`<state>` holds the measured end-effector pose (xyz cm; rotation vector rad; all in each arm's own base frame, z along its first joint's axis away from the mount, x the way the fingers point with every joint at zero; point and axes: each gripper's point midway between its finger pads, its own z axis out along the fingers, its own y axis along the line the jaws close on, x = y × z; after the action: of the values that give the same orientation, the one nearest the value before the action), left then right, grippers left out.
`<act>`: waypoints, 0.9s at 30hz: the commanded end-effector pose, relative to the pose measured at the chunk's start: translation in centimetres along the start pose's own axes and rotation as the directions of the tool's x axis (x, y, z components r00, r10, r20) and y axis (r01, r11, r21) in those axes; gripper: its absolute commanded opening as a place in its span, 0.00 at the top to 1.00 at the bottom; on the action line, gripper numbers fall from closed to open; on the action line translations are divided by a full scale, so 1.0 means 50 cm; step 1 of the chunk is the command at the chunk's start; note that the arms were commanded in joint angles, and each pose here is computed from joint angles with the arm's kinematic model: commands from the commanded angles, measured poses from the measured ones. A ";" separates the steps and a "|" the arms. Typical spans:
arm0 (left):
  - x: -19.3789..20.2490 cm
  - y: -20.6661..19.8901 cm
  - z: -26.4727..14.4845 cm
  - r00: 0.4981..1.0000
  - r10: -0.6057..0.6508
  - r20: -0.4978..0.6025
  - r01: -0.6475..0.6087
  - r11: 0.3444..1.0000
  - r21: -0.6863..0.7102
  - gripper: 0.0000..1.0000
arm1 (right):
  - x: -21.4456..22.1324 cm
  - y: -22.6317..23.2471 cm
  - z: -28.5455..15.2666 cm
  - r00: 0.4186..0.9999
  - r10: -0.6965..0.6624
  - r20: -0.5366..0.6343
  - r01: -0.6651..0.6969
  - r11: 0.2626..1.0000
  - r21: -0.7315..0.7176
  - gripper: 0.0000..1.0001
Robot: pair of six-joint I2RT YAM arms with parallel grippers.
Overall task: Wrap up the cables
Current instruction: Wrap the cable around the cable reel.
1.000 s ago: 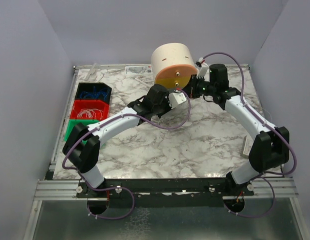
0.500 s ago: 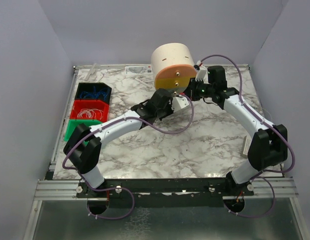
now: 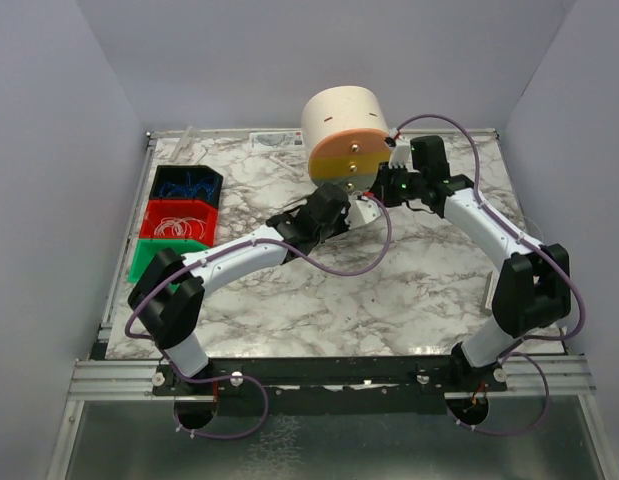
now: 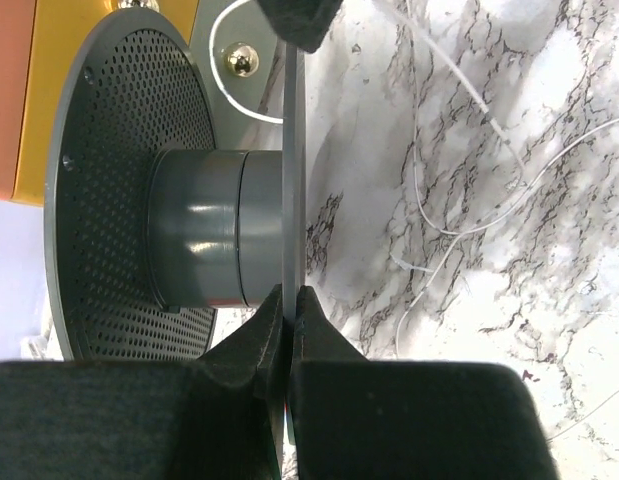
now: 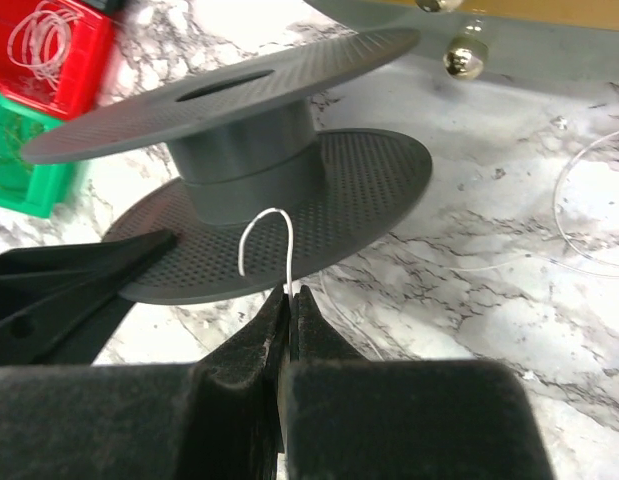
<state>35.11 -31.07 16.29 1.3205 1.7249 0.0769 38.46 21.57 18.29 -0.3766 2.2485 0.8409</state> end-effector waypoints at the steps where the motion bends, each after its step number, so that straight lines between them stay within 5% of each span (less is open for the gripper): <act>1: -0.033 0.039 -0.012 0.999 0.010 0.049 -0.005 0.996 -0.093 1.00 | 0.013 -0.031 -0.003 0.999 -0.025 -0.035 0.027 0.997 0.072 1.00; 8: -0.033 0.009 -0.010 0.998 0.045 0.049 -0.043 0.998 -0.040 1.00 | -0.012 0.017 -0.008 0.994 -0.108 0.003 0.108 0.994 -0.014 0.99; 17: -0.034 0.000 -0.013 0.995 0.099 0.032 -0.097 0.993 -0.061 1.00 | 0.035 0.032 0.005 0.981 -0.148 -0.123 0.146 0.989 -0.031 1.00; 27: -0.028 0.006 -0.015 0.991 0.129 0.017 -0.127 0.988 -0.092 1.00 | 0.027 0.047 -0.029 0.978 -0.172 -0.114 0.171 0.985 -0.020 0.99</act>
<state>33.83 -31.85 15.68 1.4102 1.6627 0.1371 36.40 22.65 18.05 -0.6153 2.2802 0.7670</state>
